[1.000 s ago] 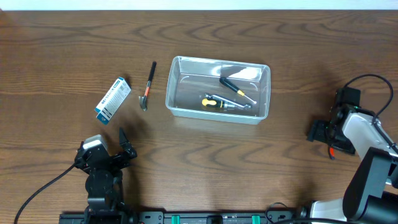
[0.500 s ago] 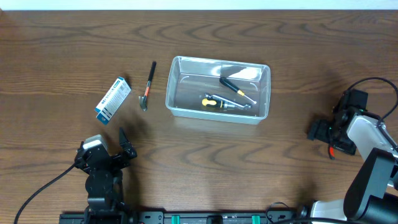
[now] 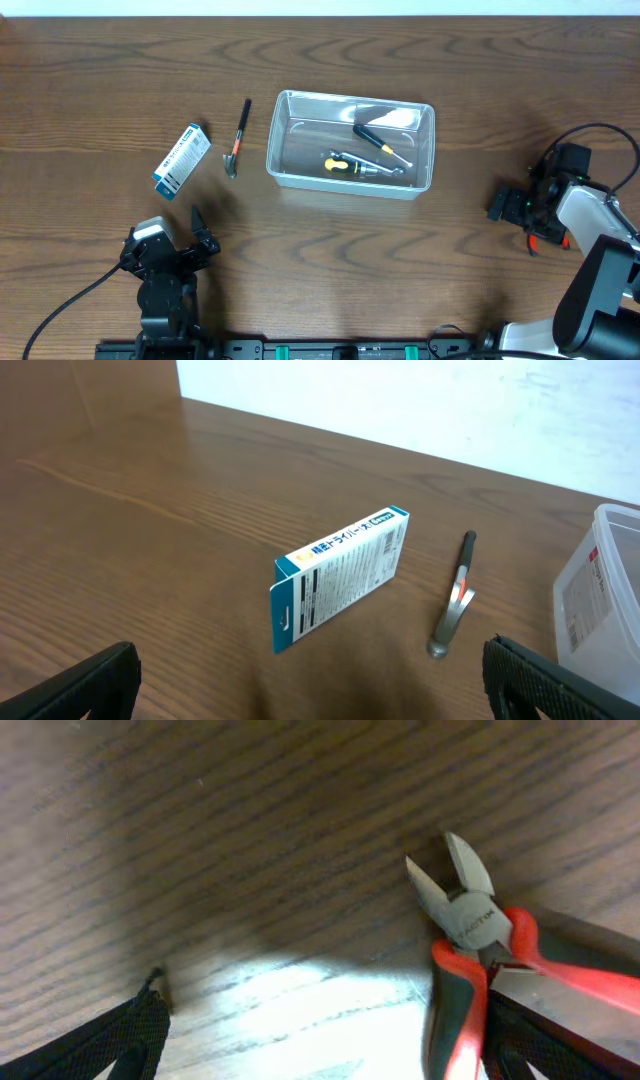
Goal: Pack container
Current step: 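Lower the right gripper onto the red-handled pliers and grasp them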
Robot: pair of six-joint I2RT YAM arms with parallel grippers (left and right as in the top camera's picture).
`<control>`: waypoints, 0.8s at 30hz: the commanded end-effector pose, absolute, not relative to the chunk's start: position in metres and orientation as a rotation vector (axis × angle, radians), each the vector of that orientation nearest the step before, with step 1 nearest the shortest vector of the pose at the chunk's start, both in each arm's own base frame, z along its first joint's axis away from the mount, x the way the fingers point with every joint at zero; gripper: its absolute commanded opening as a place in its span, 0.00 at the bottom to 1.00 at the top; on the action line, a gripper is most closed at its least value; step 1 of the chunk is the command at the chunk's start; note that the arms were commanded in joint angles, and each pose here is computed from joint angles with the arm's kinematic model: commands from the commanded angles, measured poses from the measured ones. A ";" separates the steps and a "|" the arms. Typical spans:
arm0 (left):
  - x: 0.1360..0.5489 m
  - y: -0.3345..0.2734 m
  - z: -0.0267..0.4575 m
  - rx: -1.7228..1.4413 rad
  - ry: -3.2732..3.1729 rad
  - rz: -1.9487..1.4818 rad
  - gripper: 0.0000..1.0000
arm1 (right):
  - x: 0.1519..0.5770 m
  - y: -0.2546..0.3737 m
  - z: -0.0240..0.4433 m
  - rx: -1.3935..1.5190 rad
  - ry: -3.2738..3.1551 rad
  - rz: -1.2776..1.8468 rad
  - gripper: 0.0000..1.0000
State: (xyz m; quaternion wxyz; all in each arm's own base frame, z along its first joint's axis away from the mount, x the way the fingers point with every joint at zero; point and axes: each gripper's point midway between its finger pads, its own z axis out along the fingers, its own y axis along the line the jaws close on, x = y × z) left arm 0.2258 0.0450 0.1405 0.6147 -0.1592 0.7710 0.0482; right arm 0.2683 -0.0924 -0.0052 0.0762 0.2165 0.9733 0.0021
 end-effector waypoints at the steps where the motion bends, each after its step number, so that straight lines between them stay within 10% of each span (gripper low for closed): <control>1: 0.225 0.047 0.129 -0.368 1.800 0.128 0.98 | 0.265 -0.071 -0.022 0.643 2.960 0.204 0.97; 24: 0.225 0.047 0.129 -0.368 1.800 0.128 0.98 | 0.267 -0.065 -0.029 0.580 2.977 0.255 0.70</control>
